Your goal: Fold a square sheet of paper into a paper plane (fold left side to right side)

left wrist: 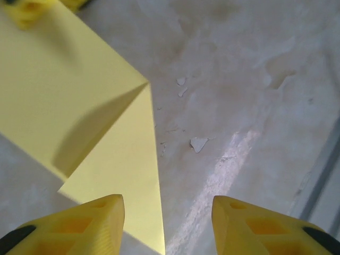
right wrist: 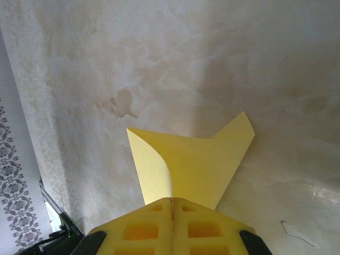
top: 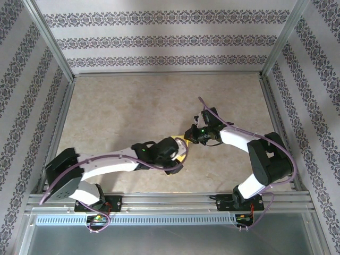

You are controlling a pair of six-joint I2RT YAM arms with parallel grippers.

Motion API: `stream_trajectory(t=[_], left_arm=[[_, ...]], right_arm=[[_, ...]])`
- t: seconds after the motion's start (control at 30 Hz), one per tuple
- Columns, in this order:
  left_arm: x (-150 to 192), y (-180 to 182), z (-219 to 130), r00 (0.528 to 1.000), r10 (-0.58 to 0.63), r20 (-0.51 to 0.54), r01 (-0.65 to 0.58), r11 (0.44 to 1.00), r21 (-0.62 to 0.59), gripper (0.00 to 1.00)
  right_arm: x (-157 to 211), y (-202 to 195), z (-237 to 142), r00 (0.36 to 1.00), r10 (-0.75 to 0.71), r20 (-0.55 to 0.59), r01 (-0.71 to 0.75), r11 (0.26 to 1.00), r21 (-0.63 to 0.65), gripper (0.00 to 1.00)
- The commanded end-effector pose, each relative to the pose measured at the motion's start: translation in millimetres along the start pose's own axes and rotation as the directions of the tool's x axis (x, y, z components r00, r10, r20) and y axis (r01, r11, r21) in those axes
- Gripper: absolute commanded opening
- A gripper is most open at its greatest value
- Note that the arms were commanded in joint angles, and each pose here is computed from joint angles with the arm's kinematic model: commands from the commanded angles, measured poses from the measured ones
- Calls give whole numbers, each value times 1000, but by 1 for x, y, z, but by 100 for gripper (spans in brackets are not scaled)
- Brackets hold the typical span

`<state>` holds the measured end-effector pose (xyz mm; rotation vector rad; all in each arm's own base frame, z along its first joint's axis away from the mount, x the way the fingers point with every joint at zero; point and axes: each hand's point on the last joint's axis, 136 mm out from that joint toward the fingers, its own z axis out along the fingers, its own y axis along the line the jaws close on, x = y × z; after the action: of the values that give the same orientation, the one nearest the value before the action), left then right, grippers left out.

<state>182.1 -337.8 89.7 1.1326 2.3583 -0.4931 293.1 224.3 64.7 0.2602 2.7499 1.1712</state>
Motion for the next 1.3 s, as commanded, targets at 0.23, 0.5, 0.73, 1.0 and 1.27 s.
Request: stream_trajectory(t=[0.23, 0.5, 0.73, 1.0, 1.27], left_arm=[[17, 20, 36, 973, 97, -211, -138, 971, -193, 51], [29, 26, 46, 965, 82, -247, -138, 966, -218, 41], [31, 25, 49, 968, 72, -239, -124, 969, -213, 23], [30, 23, 50, 975, 51, -218, -97, 974, -204, 10], [12, 18, 41, 988, -46, -145, 35, 997, -76, 3]], right_arm=[[-3, -9, 3, 999, 54, -8, -53, 998, 38, 0], [-5, -15, 4, 998, 63, 0, -63, 997, 52, 0], [-5, -22, 6, 998, 68, 4, -68, 995, 74, 0], [-15, -35, -25, 995, 50, 90, -62, 989, 135, 22], [-22, -69, -97, 966, 3, 260, -70, 967, 246, 44]])
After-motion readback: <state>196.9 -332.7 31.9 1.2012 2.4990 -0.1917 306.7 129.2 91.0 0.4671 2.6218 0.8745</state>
